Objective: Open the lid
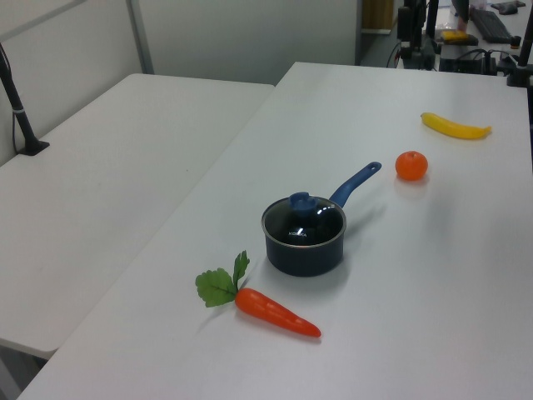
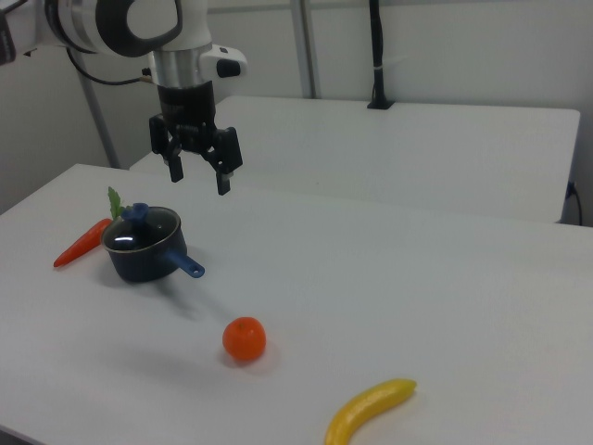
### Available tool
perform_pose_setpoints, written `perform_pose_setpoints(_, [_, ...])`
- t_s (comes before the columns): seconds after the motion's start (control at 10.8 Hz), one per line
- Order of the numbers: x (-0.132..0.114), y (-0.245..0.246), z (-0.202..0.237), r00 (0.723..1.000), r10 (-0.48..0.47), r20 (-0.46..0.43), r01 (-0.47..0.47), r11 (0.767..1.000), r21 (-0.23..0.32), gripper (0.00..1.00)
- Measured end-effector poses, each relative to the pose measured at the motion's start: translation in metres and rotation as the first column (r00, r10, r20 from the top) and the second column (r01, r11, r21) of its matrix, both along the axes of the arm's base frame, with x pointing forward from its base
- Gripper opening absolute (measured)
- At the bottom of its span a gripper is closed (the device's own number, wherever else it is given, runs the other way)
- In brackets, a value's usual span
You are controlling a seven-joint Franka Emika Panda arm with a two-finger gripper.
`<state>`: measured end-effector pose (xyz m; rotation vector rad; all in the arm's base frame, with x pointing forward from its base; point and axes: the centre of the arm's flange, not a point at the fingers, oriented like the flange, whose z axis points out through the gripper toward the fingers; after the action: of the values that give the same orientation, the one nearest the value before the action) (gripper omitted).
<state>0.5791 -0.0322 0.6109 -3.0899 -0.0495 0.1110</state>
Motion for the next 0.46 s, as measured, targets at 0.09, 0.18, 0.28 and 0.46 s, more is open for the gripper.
perform_pose_setpoints(0.09, [0.0000, 0.0000, 0.0000, 1.000, 0.000, 0.000, 0.000, 1.000, 0.000, 1.00])
perform_pose_setpoints(0.18, [0.0000, 0.0000, 0.0000, 1.000, 0.000, 0.000, 0.000, 1.000, 0.000, 1.00])
perform_pose_setpoints(0.28, [0.0000, 0.0000, 0.0000, 1.000, 0.000, 0.000, 0.000, 1.000, 0.000, 1.00])
perform_pose_setpoints(0.46, [0.0000, 0.0000, -0.0001, 1.000, 0.000, 0.000, 0.000, 1.000, 0.000, 1.00])
